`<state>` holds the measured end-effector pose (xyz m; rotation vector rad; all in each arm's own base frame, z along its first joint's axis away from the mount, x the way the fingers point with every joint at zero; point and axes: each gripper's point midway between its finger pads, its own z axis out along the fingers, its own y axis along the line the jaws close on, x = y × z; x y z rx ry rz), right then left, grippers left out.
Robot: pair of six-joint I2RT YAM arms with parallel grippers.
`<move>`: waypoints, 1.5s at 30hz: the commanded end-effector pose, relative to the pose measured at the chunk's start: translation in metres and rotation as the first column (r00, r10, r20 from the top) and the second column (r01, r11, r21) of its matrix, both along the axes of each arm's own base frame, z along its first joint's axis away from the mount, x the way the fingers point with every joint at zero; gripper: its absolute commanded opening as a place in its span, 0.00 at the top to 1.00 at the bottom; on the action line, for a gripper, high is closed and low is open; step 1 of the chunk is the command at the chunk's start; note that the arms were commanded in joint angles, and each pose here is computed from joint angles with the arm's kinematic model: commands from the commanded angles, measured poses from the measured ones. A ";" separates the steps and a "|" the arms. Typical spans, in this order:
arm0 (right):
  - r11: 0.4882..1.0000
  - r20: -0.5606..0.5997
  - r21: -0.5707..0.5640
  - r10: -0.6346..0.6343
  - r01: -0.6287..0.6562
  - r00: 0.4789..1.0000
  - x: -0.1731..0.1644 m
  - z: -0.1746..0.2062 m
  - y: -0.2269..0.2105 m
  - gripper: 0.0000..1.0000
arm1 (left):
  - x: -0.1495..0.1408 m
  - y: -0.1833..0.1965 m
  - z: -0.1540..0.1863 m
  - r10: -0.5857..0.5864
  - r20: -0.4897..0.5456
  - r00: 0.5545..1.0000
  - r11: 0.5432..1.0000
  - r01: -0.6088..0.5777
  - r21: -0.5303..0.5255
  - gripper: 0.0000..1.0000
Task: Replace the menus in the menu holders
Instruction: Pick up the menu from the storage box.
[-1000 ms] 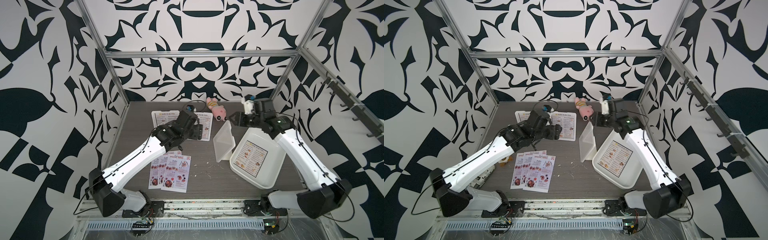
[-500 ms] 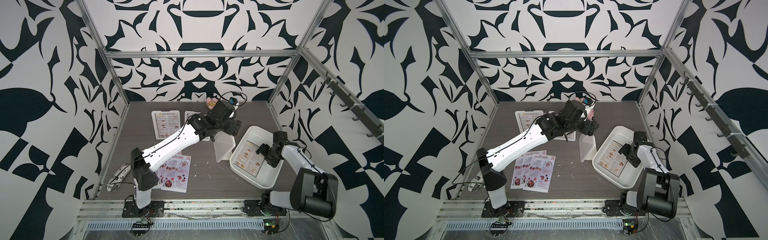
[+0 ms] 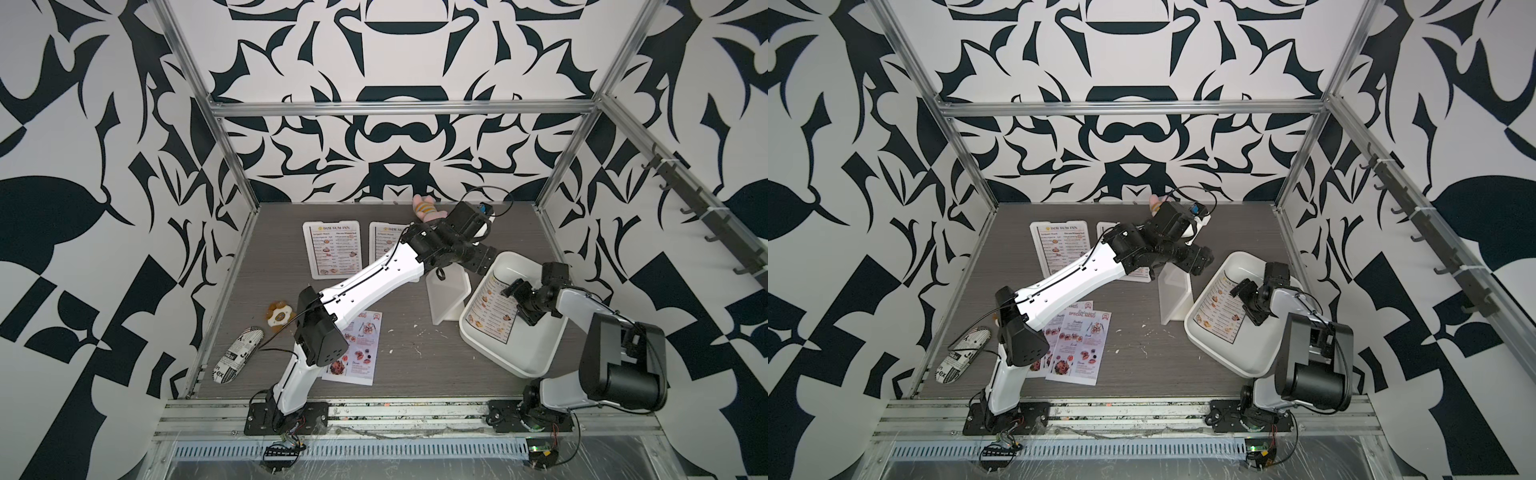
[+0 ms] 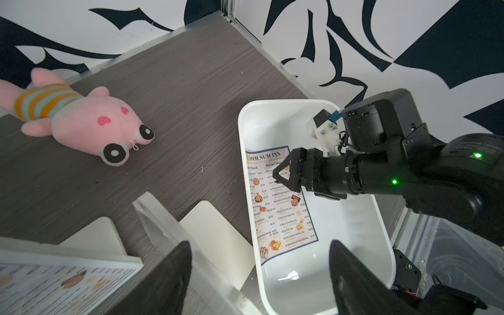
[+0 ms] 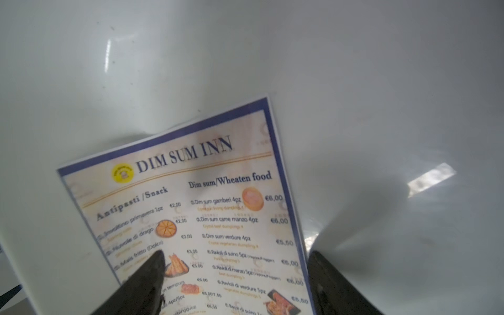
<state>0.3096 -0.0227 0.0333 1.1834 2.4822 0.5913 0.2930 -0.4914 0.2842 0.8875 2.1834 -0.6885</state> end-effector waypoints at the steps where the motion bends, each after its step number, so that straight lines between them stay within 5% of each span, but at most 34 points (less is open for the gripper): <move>1: 0.994 -0.103 0.106 0.020 -0.009 0.994 -0.021 -0.028 0.021 0.19 | 0.001 0.002 -0.006 0.009 -0.009 1.000 1.000 -0.009 0.017 0.19; 26: 0.955 0.087 0.257 0.130 -0.148 0.988 0.008 -0.008 0.057 0.27 | 0.039 -0.031 -0.056 0.004 0.033 0.999 0.997 -0.007 0.082 0.32; 33: 0.970 0.127 0.191 0.126 -0.149 0.984 0.012 0.021 0.049 0.25 | 0.046 -0.006 -0.017 0.084 0.117 0.990 0.995 -0.089 0.037 0.29; 45: 0.960 0.161 0.219 0.139 -0.172 0.977 0.021 0.019 0.054 0.25 | 0.025 0.007 0.003 0.083 0.089 0.993 0.996 -0.086 0.031 0.29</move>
